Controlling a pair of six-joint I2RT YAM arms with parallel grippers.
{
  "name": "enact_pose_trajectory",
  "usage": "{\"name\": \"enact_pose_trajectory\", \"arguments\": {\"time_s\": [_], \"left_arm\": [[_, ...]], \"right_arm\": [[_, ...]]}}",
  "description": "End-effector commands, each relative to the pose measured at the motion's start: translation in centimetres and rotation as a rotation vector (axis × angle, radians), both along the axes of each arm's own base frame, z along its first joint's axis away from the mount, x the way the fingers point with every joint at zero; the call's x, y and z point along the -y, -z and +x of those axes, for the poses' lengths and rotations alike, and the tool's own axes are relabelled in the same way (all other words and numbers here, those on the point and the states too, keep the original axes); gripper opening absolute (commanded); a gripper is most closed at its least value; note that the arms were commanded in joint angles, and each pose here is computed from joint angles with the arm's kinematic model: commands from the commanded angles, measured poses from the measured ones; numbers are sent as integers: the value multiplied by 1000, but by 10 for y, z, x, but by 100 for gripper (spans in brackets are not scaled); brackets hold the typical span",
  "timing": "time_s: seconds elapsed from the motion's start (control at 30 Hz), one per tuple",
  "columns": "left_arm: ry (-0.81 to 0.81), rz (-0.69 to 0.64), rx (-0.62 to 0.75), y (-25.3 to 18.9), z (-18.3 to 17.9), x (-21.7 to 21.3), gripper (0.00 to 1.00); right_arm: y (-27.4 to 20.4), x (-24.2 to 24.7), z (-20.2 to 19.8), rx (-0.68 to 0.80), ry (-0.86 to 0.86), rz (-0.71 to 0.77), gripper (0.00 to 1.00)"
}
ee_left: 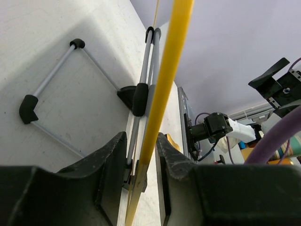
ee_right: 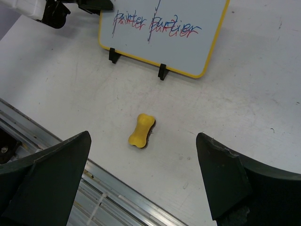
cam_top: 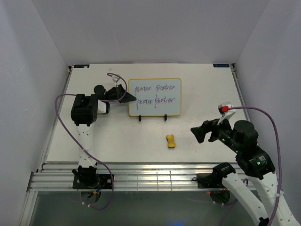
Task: Erase the whiteboard
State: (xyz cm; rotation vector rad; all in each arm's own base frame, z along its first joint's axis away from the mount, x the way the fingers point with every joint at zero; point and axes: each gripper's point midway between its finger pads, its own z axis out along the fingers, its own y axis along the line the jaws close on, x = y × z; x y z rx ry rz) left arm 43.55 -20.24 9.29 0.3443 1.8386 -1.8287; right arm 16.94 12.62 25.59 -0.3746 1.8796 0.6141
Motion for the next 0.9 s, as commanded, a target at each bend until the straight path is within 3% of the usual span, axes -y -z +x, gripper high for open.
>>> {"name": "enact_pose_trajectory", "arguments": {"time_s": [0.0,0.17,0.33,0.5,0.8,0.87], "left_arm": [[16,-5,170,-27,3,0,40],[18,-7,176,-29,2,1,30],[23,-7,172,-25,-2,1,28],[24,-11,173,-23,-6,2,0],[-7,-23,275,-58,-14,0,0],[-19,-26,325,-75,-18,0,0]], "right_arm": [[-10,-4,3,31,-12,20,98],[-11,-3,3,32,-5,15,99],[-11,-1,3,32,0,12,99],[-10,0,3,34,6,6,99],[-5,3,7,28,30,-4,98],[-5,4,10,32,41,-4,93]]}}
